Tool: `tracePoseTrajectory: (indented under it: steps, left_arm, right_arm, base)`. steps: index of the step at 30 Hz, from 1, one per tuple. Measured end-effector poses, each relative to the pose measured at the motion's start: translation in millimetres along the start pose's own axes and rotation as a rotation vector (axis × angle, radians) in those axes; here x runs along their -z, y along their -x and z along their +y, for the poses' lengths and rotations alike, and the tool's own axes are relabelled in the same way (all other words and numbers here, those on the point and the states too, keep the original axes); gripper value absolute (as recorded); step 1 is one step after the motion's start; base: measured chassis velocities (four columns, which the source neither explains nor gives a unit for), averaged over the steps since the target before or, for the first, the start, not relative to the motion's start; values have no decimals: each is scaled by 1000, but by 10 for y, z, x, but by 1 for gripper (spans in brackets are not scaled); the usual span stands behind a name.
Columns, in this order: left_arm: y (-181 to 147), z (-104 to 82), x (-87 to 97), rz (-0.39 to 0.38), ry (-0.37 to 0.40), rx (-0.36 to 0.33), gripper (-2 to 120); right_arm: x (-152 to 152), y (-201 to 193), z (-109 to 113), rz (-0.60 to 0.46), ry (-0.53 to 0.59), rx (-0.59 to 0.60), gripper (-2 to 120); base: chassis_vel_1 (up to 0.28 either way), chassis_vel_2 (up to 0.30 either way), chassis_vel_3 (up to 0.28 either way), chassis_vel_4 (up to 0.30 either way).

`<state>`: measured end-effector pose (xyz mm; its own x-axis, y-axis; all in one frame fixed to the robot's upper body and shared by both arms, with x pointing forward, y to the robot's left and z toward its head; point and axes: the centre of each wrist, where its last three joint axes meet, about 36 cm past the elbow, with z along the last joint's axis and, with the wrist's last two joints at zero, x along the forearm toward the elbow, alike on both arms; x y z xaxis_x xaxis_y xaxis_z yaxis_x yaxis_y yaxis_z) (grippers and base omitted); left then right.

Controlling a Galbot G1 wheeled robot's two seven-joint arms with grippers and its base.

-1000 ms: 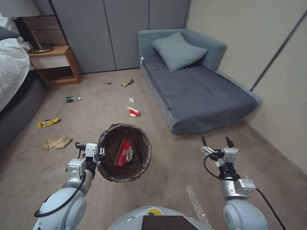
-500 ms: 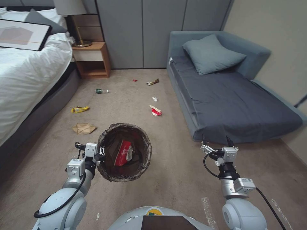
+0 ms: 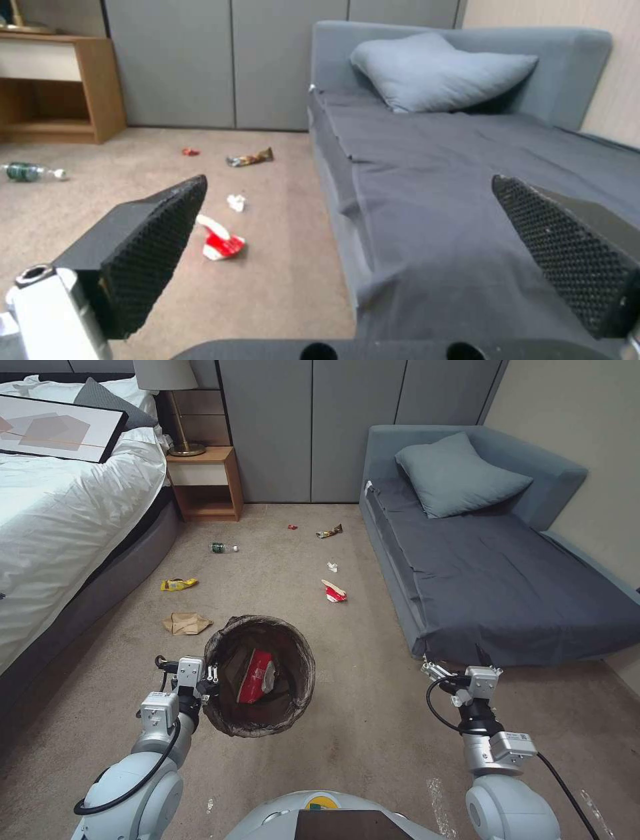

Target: Pick up the trash bin, then pick up the garbage from the floor and place it into the trash bin.

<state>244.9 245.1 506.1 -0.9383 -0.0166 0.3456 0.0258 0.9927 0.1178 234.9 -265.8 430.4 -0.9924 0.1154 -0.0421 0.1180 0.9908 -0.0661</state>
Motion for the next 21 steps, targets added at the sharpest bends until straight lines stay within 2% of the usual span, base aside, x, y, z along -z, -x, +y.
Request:
tracePoseTrajectory:
  steps: [12, 21]
  left_arm:
    - [-17, -8, 13, -7, -4, -1, 3]
    - [-17, -6, 15, -8, -2, -4, 3]
  right_arm:
    - [32, -23, 17, 8, 4, -18, 100]
    - [29, -37, 26, 11, 4, -20, 100]
  base:
    - [0, 0, 0, 0]
    - [-81, 71, 66, -74]
